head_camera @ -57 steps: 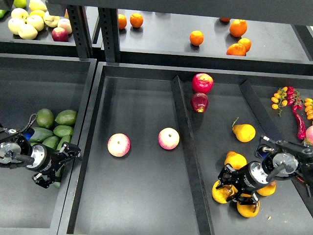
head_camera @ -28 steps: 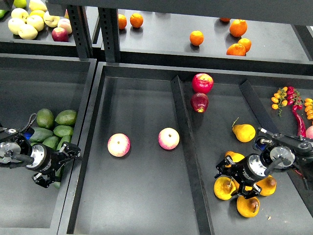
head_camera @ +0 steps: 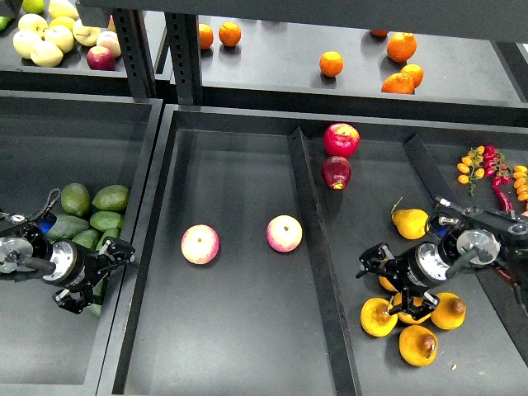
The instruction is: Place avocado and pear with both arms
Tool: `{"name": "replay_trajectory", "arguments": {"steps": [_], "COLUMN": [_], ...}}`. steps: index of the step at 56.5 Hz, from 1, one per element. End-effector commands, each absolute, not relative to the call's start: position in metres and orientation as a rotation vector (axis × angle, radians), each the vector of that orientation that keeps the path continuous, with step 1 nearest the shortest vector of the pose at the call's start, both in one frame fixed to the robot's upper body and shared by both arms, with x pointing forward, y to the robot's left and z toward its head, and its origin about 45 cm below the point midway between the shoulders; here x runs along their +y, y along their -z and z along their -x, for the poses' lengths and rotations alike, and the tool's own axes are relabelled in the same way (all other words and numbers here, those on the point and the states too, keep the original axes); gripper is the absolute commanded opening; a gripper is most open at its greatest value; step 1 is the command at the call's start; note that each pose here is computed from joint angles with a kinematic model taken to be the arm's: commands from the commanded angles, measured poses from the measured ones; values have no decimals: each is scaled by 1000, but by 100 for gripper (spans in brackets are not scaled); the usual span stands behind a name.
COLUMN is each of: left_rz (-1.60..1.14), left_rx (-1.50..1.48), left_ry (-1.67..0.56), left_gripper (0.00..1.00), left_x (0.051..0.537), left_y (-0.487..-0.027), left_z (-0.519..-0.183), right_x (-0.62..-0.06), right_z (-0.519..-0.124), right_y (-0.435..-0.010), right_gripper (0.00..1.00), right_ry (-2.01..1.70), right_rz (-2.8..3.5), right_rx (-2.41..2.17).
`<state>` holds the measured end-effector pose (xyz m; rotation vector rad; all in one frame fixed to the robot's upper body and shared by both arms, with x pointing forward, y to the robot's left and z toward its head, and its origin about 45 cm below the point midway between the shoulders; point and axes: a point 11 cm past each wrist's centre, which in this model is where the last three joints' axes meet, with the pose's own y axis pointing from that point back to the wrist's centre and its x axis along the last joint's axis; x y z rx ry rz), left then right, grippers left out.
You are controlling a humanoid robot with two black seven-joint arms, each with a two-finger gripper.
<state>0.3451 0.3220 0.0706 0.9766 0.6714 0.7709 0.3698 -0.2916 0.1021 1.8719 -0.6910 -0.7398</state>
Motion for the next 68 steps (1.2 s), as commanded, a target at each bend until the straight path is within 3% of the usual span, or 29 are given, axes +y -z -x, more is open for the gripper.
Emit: {"name": "replay_trajectory", "arguments": {"steps": [1, 22, 50, 68], "left_rz": [-851, -562, -186, 81], "left_rx": [668, 716, 820, 899], "left_ry": [-802, -894, -952, -946], "left_gripper": [100, 100, 100, 100], "left_x": [308, 300, 284, 269], "left_y": [-89, -122, -143, -161], "left_z": [-363, -392, -409, -421], "right_x": [-298, -315, -348, -345], "right_z": [-386, -427, -419, -436], "right_y": [-121, -161, -146, -166], "right_gripper": [100, 100, 100, 100], "right_ry": [759, 833, 1104, 1213], "right_rz": [-1940, -2096, -2186, -2316], "right_rx": [-783, -1057, -1326, -1461]}}
